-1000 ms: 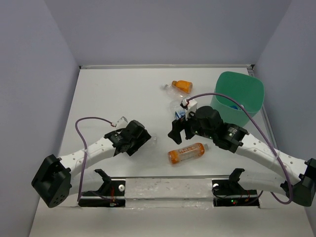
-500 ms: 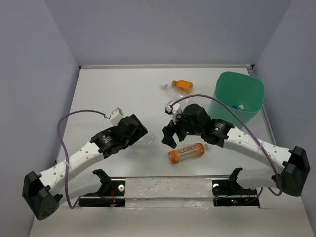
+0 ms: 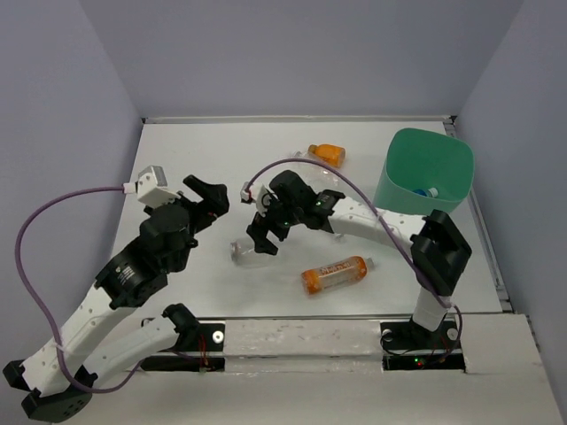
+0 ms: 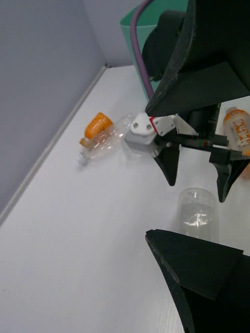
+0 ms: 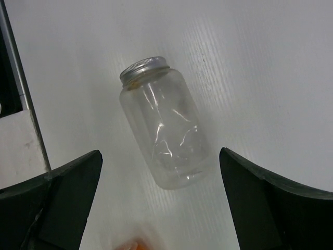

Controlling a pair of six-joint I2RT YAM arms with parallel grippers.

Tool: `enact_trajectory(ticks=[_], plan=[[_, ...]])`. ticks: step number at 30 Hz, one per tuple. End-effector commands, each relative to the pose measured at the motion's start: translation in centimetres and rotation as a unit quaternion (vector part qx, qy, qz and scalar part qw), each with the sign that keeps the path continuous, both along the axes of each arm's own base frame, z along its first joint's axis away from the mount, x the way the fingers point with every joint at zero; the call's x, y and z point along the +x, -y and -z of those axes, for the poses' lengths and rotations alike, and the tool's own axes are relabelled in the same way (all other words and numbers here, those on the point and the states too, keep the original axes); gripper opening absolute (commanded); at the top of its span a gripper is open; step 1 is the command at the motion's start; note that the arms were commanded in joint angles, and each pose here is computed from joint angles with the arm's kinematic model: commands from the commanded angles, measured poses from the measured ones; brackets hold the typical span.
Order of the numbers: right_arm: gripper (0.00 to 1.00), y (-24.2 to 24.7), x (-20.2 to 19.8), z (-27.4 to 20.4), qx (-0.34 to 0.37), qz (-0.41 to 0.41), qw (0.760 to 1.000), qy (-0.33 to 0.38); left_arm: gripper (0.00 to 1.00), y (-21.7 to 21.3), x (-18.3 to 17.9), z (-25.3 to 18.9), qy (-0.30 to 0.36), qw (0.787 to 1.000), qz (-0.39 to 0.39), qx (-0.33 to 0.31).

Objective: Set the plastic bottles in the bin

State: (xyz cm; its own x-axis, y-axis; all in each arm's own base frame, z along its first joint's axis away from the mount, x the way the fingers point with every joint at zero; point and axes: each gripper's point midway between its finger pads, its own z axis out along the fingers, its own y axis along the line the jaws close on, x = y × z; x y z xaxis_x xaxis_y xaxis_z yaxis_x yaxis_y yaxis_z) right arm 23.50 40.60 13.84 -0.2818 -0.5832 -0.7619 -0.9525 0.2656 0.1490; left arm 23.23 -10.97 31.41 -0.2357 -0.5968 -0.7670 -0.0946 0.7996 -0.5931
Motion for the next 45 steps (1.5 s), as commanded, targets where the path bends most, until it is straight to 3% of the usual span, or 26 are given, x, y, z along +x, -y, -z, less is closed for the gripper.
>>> enact_trajectory(ticks=[1,6,12,15,16,18,24,26,28,30,33,34,35,36,37,40,42,45], plan=[[1.0,-3.5,0.7,-0.3,-0.016,-0.045,0.998,0.047,0.99,-3.6,0.4,-6.4,0.106,0.992,-0.067,0.015],[1.0,-4.9,-0.4,4.6,-0.082,-0.072,0.994,0.024,0.99,-2.5,0.5,-6.9,0.118,0.992,-0.038,0.016],[0.98,-6.1,-1.1,6.8,-0.097,-0.086,0.992,0.006,0.99,-2.1,-0.3,-7.2,0.125,0.992,-0.005,0.021],[0.81,-6.7,-0.1,7.0,-0.1,-0.066,0.993,0.015,0.99,-2.0,-0.7,-7.1,0.127,0.992,0.008,0.018],[0.66,-7.1,0.6,6.5,-0.09,-0.055,0.994,0.027,0.99,-1.7,-0.9,-7.0,0.126,0.992,0.019,0.019],[0.5,-7.5,1.3,5.2,-0.071,-0.029,0.996,0.038,0.99,-1.2,-1.0,-6.8,0.124,0.991,0.034,0.024],[0.48,-5.5,4.9,-5.4,0.039,0.096,0.988,0.114,0.99,0.8,-1.5,-6.5,0.125,0.986,0.099,0.042],[0.47,-1.7,7.7,-12.5,0.111,0.175,0.968,0.144,0.99,2.2,-1.9,-6.4,0.131,0.98,0.141,0.048],[0.45,2.6,9.1,-15.3,0.142,0.232,0.95,0.151,0.99,3.7,-2.4,-6.5,0.141,0.973,0.18,0.037],[0.45,8.8,11.9,-19.3,0.182,0.329,0.912,0.165,0.99,5.3,-2.4,-5.1,0.135,0.967,0.213,0.037],[0.44,17.0,11.5,-25.7,0.24,0.415,0.852,0.211,0.99,10.1,-2.4,-2.4,0.115,0.944,0.307,0.032],[0.44,21.0,11.4,-28.2,0.258,0.452,0.821,0.235,0.99,11.7,-2.3,-2.2,0.115,0.936,0.331,0.019],[0.44,23.4,11.7,-28.5,0.255,0.486,0.799,0.245,0.99,14.0,-3.5,-0.8,0.101,0.913,0.394,0.012],[0.44,25.4,11.8,-29.1,0.257,0.509,0.781,0.254,0.99,15.4,-3.7,0.3,0.085,0.903,0.42,0.011],[0.44,29.1,12.2,-29.6,0.253,0.553,0.747,0.268,0.99,17.9,-4.0,1.7,0.072,0.891,0.449,0.015],[0.44,35.5,12.9,-29.3,0.236,0.626,0.689,0.279,0.99,20.8,-2.9,4.4,0.054,0.892,0.443,0.069],[0.44,37.9,13.3,-28.2,0.228,0.655,0.667,0.271,0.99,22.2,-2.7,6.1,0.045,0.89,0.441,0.108],[0.44,41.3,14.2,-25.9,0.208,0.691,0.645,0.253,0.99,25.5,-3.5,10.2,0.023,0.864,0.474,0.167]])
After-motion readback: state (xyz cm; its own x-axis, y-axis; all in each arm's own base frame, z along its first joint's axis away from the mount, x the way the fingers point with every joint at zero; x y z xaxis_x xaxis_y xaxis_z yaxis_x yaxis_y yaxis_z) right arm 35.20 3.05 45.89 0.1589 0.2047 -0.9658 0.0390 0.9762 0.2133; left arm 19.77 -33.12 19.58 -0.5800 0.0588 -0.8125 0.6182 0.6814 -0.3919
